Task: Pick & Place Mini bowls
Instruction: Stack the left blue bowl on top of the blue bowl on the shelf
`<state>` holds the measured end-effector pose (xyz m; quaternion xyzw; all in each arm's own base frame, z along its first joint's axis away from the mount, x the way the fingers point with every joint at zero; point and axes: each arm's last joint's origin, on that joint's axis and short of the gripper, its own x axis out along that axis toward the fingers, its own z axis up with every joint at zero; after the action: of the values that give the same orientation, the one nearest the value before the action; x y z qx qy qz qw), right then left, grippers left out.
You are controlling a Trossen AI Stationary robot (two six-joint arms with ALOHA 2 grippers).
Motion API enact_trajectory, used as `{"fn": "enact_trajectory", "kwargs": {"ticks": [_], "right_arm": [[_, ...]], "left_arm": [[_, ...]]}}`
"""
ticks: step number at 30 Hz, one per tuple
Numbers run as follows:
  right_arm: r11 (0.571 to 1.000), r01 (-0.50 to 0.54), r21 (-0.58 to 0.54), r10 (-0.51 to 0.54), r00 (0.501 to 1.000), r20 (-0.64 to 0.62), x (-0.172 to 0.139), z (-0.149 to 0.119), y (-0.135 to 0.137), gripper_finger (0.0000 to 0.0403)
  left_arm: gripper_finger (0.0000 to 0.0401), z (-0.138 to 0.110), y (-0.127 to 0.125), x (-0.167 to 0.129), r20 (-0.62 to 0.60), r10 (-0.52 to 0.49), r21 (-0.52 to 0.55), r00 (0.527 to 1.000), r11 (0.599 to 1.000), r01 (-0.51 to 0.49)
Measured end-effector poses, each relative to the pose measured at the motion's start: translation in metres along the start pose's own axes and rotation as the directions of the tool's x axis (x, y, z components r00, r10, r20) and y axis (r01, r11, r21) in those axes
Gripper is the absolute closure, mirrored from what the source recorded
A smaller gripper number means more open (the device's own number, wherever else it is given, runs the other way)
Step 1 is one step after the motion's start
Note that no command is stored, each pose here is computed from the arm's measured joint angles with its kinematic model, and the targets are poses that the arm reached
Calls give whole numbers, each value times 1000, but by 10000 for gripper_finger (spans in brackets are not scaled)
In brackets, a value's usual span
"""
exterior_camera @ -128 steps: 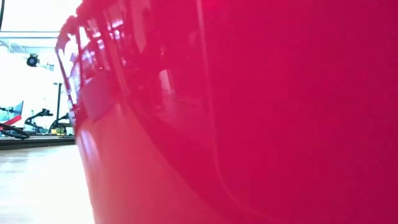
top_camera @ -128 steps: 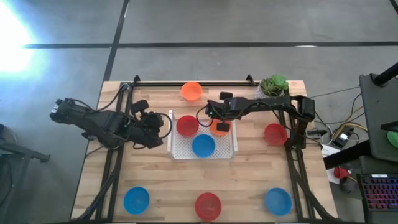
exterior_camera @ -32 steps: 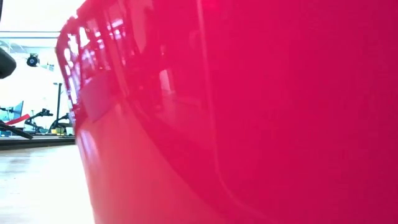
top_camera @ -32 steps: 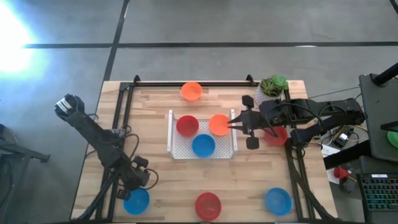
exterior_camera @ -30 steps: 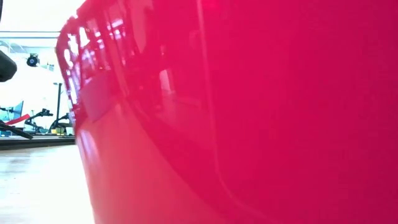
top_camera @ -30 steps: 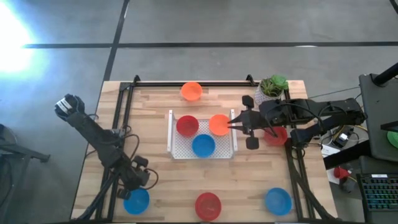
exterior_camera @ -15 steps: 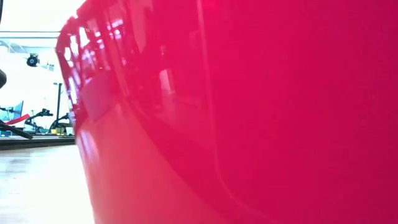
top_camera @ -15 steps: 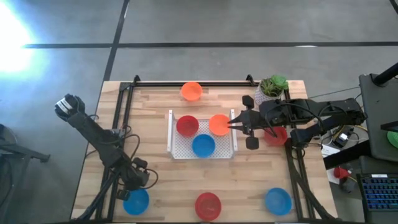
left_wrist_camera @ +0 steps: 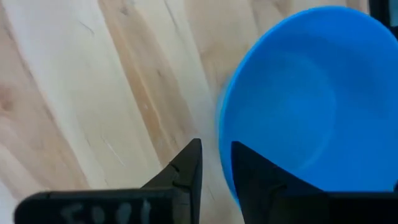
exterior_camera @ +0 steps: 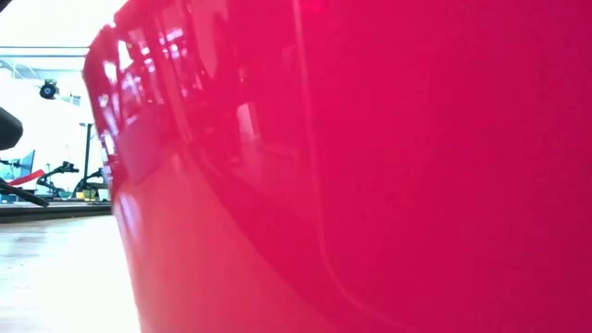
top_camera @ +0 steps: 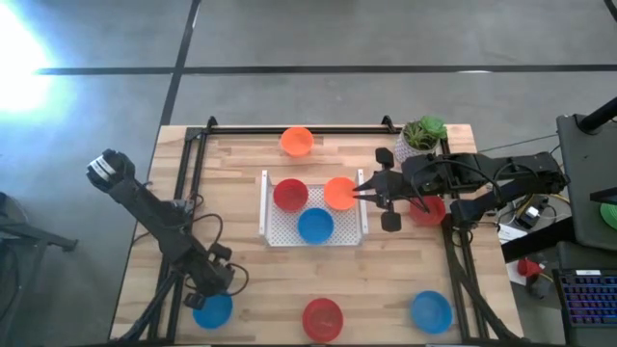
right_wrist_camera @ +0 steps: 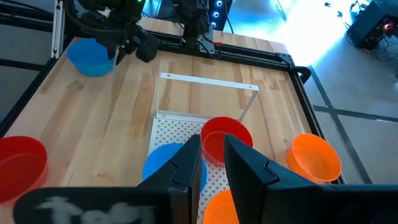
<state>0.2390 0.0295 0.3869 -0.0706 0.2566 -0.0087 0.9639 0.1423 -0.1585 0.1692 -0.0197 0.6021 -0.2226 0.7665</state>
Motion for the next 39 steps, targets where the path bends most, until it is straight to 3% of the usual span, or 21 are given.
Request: {"fn": "enact_trajectory", "kwargs": {"ticks": [8, 14, 21, 30, 39], "right_arm": [[1000, 0, -3, 0, 1000, 0, 0, 0, 0, 337], [1000, 0, -3, 0, 1000, 0, 0, 0, 0, 337], [1000, -1, -4, 1, 1000, 1, 0, 0, 0, 337], [1000, -3, -8, 3, 1000, 11, 0, 1, 0, 337], [1000, -2, -8, 2, 1000, 16, 0, 2, 0, 337]], "left_arm": [[394, 1, 1, 0, 19, 31, -35, 999, 999, -30], [399, 6, -1, -6, 76, 71, -91, 995, 994, -64], [400, 24, -13, -38, 216, 66, -126, 974, 991, -39], [400, 41, -5, -93, 443, 195, -280, 875, 957, -71], [401, 75, 23, -154, 574, 300, -323, 762, 938, -127]]}}
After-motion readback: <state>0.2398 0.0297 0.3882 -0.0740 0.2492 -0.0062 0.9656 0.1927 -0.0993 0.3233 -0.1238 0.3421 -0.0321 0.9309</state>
